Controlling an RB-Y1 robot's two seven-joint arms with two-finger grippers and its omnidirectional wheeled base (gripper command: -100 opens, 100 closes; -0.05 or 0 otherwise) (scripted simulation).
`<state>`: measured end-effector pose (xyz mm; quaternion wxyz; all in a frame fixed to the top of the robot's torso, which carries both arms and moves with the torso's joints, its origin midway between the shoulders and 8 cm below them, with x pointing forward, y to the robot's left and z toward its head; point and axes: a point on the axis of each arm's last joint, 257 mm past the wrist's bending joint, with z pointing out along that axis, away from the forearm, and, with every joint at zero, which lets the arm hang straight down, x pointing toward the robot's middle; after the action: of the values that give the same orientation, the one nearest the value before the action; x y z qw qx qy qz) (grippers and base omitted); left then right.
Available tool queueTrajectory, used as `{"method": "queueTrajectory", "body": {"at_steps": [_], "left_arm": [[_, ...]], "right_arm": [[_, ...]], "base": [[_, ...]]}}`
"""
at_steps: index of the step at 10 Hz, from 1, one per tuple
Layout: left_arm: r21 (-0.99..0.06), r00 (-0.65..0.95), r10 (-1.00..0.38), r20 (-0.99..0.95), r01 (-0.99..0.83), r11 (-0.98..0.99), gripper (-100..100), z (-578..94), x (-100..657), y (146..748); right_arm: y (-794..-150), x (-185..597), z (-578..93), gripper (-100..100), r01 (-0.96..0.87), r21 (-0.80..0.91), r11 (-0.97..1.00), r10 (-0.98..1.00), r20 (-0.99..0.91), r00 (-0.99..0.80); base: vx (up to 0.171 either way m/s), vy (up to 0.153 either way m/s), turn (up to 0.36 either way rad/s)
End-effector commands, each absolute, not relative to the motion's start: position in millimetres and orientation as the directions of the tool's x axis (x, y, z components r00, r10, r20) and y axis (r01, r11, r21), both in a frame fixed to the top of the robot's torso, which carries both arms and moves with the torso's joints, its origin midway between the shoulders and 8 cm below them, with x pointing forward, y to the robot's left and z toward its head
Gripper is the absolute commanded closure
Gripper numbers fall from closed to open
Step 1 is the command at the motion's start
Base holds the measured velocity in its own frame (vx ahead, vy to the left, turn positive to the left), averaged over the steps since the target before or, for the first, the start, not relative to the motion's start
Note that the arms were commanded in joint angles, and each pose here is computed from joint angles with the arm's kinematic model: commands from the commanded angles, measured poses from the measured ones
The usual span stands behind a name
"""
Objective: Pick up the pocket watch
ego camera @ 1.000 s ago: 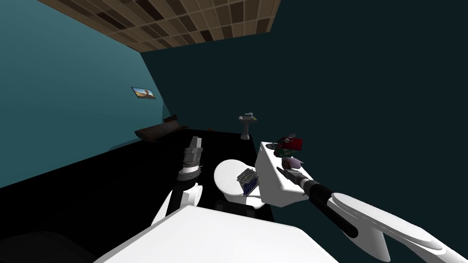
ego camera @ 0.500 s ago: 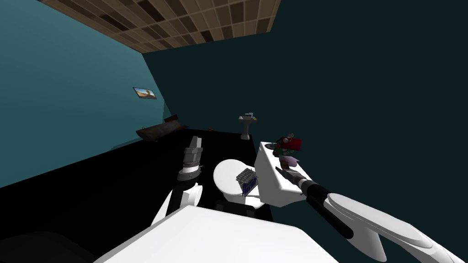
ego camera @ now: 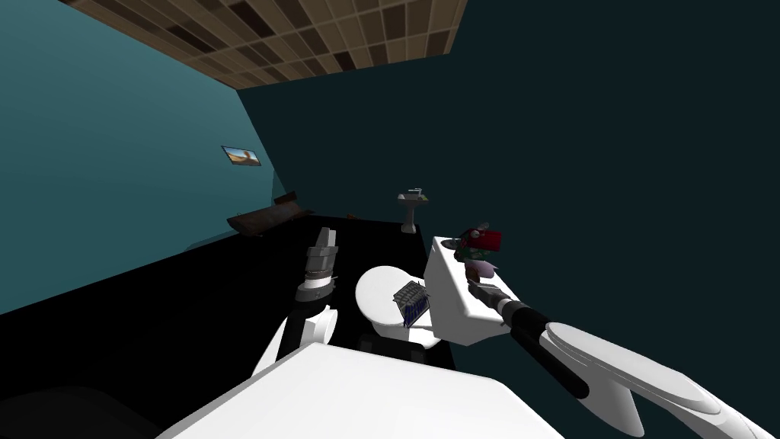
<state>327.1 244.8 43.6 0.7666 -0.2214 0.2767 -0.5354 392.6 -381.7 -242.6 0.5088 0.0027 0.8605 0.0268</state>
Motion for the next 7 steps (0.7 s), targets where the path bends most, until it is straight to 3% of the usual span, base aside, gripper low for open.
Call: {"method": "queueTrajectory", "body": {"at_steps": [1,2,7], "left_arm": [[-0.636,0.274,-0.943,-0.187,0.698,0.329,0,44,327,245],[-0.636,0.274,-0.943,-0.187,0.698,0.329,0,44,327,245],[-0.636,0.273,-0.944,-0.187,0.698,0.328,0,44,327,245]], "right_arm": [[-382,393,-243,0,-0.023,0.049,0.999,0.032,-0.875,-0.482],[-388,386,-252,100,-0.025,0.053,0.998,0.033,-0.863,-0.505],[-402,386,-248,100,-0.040,0.056,0.998,0.028,-0.863,-0.505]], "base": [[0.000,0.000,0.000],[0.017,0.021,-0.058],[0.006,0.041,-0.023]]}}
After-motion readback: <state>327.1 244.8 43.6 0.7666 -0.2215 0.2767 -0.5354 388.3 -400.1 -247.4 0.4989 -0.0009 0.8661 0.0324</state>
